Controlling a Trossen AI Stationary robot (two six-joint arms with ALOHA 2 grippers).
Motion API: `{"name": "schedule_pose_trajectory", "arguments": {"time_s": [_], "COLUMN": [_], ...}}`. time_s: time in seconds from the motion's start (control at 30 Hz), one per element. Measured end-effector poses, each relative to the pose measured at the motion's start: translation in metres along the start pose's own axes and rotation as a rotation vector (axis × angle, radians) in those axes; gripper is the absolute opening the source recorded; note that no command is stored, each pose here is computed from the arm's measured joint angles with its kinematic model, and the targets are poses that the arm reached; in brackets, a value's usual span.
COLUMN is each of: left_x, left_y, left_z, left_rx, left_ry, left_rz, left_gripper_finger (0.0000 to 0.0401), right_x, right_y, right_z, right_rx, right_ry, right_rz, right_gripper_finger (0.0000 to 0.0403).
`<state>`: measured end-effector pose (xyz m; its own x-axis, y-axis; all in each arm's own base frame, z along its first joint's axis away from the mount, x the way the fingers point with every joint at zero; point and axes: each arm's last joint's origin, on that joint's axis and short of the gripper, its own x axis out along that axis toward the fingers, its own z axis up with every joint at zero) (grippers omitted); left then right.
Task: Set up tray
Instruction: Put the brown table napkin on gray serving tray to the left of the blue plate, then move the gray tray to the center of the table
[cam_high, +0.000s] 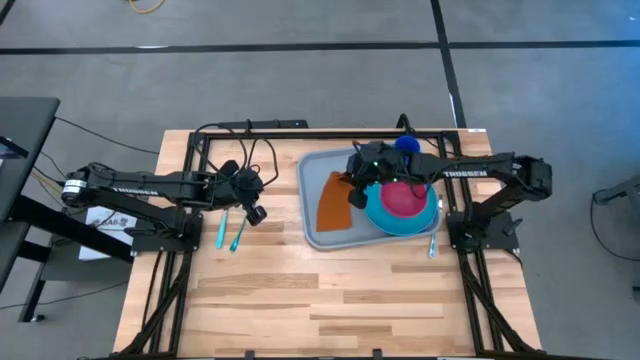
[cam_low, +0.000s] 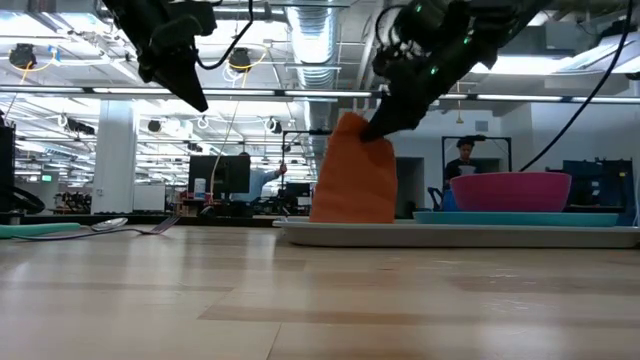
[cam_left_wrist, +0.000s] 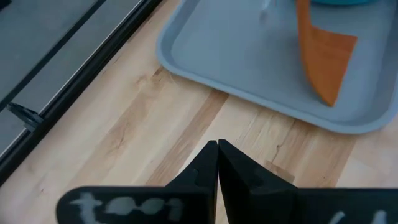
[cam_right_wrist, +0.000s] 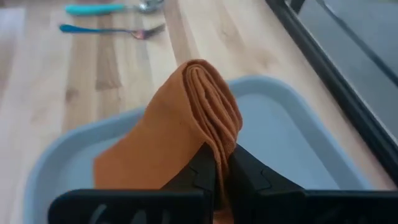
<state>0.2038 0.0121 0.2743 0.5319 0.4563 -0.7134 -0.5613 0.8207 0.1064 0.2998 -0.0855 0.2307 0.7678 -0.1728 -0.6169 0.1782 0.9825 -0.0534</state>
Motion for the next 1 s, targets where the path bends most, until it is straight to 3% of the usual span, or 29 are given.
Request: {"name": "schedule_pose_trajectory", "arguments": {"time_s": [0.27,0.6,0.77,1.0], "left_x": [0.0,0.0,0.0,0.0], "left_y": [0.0,0.0,0.0,-0.001], "left_z": [0.0,-0.001,-0.001,-0.001], "left_rx": [0.017,0.02,0.02,0.017], "left_ry": [-0.002,0.007,0.012,0.019], "left_rz": [0.005,0.001,-0.007,-0.026], "left_gripper_finger": [0.0,0.0,0.0,0.0], "right_x": [0.037,0.059,0.07,0.061], "right_y": [-0.011,-0.018,-0.022,-0.01], "right_z": [-0.021,0.004,0.008,0.021], "right_rx": [0.029,-0.073,-0.082,-0.071], "right_ry": [0.108,0.107,0.205,0.263], "right_rz": [-0.011,-0.011,-0.07,-0.044], "right_gripper_finger": [0.0027,0.0107,0.0147,0.0187]}}
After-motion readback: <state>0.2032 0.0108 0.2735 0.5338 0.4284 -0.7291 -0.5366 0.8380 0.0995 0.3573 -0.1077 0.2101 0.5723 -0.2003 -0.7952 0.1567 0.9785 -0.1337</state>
